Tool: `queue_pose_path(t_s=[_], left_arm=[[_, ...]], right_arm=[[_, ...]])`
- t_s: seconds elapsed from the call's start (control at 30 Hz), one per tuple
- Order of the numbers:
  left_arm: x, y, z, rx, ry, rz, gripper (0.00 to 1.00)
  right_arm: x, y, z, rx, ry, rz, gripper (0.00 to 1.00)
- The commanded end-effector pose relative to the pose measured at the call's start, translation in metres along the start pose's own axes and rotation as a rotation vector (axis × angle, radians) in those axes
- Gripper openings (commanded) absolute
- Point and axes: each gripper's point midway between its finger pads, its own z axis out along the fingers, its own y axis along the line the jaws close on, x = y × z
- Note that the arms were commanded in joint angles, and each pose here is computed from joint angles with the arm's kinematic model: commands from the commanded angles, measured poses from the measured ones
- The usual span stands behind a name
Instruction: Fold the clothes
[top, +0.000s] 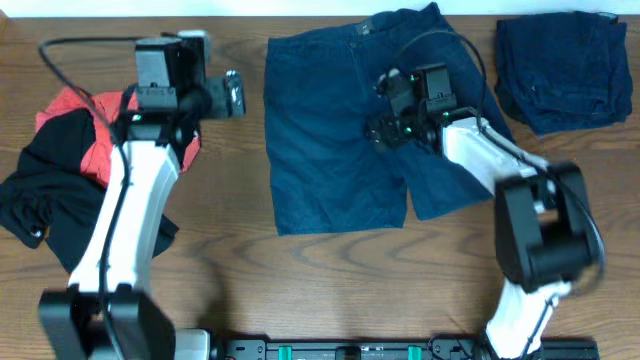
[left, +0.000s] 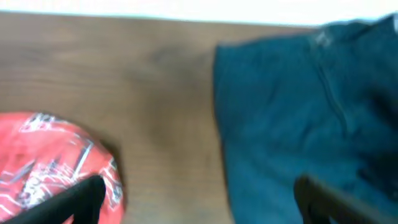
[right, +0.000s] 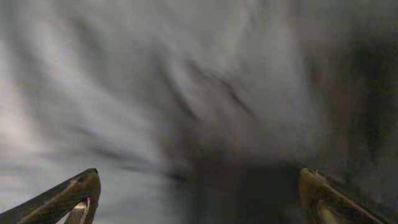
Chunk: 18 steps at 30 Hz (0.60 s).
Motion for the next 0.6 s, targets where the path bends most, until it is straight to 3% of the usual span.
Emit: queue_pose_path(t_s=[0.0, 0.13, 0.27, 0.37, 0.57], left_arm=[[-0.001, -0.015, 0.034, 0.124, 0.017, 0.031, 0.98], [0.001, -0.019, 0.075, 0.181, 0.089, 0.047, 0.98], [-0.003, -0.017, 0.109, 0.188, 0.141, 0.07, 0.98], [-0.007, -0.015, 0.127, 0.19, 0.15, 0.071, 1.0], [0.01, -0.025, 0.156, 0.232, 0.175, 0.139, 0.9]], right_arm=[[-0.074, 0.045, -0.079, -0.05, -0.211, -0.024, 0.99], [-0.096, 0.061, -0.139, -0.013, -0.294, -0.057, 0.99], [-0.091, 0.063, -0.177, 0.042, -0.295, -0.051, 0.99], [-0.08, 0.061, -0.186, 0.07, -0.258, -0.037, 0.99], [-0.056, 0.062, -0.181, 0.061, -0.158, -0.01, 0.99]])
